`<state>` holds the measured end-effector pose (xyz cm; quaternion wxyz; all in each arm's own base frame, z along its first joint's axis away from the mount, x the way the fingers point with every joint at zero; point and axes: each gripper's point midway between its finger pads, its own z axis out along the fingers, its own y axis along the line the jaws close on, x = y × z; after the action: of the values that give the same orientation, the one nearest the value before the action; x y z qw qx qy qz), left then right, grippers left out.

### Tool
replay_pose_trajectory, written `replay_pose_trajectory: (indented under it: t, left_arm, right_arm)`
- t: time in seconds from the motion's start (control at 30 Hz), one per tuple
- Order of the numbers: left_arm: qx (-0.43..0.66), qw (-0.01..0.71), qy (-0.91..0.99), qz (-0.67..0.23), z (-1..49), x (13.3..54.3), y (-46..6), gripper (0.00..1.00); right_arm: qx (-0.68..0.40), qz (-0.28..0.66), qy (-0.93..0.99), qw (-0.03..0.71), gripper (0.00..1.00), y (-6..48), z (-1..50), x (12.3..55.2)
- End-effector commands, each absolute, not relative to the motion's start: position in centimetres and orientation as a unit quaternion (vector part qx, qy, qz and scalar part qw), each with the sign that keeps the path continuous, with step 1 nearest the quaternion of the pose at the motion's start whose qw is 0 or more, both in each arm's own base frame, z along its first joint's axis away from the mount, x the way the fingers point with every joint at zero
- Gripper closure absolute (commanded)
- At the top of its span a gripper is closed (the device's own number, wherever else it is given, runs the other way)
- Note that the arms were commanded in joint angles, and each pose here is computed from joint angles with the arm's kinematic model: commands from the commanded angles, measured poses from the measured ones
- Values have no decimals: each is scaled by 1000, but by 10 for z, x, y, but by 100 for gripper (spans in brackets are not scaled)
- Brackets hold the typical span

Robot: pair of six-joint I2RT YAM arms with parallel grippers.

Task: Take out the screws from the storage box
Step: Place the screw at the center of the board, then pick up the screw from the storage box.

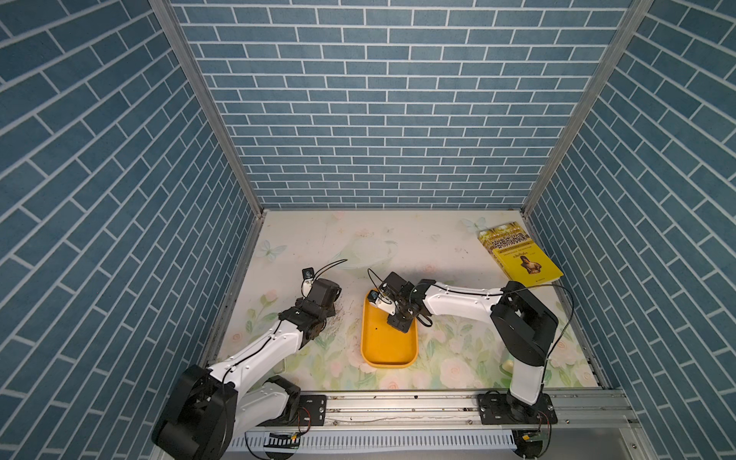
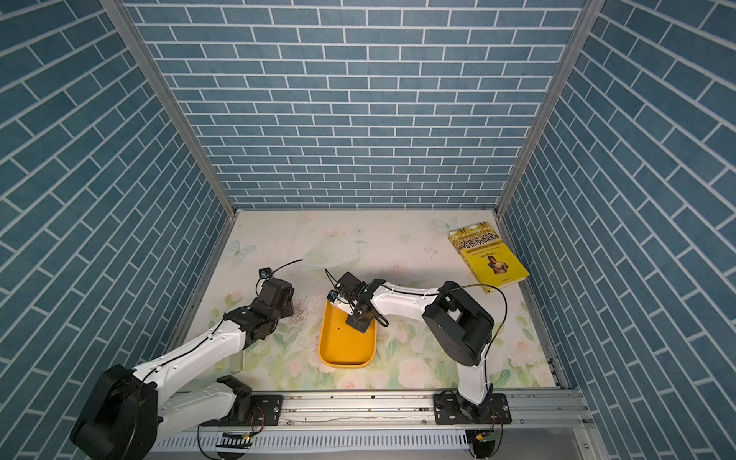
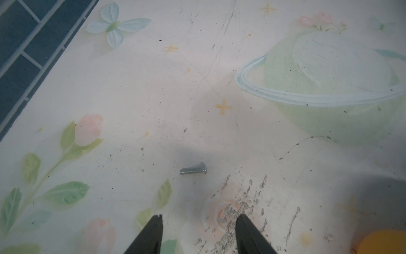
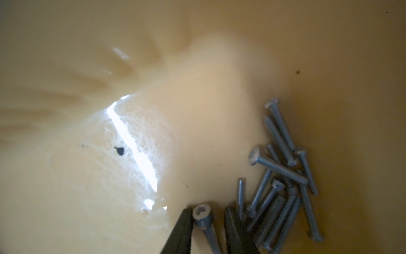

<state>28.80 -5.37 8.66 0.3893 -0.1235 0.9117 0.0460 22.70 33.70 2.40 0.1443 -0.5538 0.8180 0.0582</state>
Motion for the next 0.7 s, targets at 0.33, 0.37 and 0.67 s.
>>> replay_pose_trajectory:
  t: [0.33, 0.37, 0.67]
  left_arm:
    - [-124, 386, 913, 49, 87, 285, -51, 42]
    - [-124, 387, 913, 50, 87, 286, -51, 42]
    - [-123, 386, 913, 49, 87, 286, -51, 42]
  right_arm:
    - [-541, 70, 834, 85, 93, 322, -5, 220]
    - [-540, 71, 834, 90, 100, 322, -4, 223]
    - [-545, 123, 801, 214, 100, 339, 51, 236]
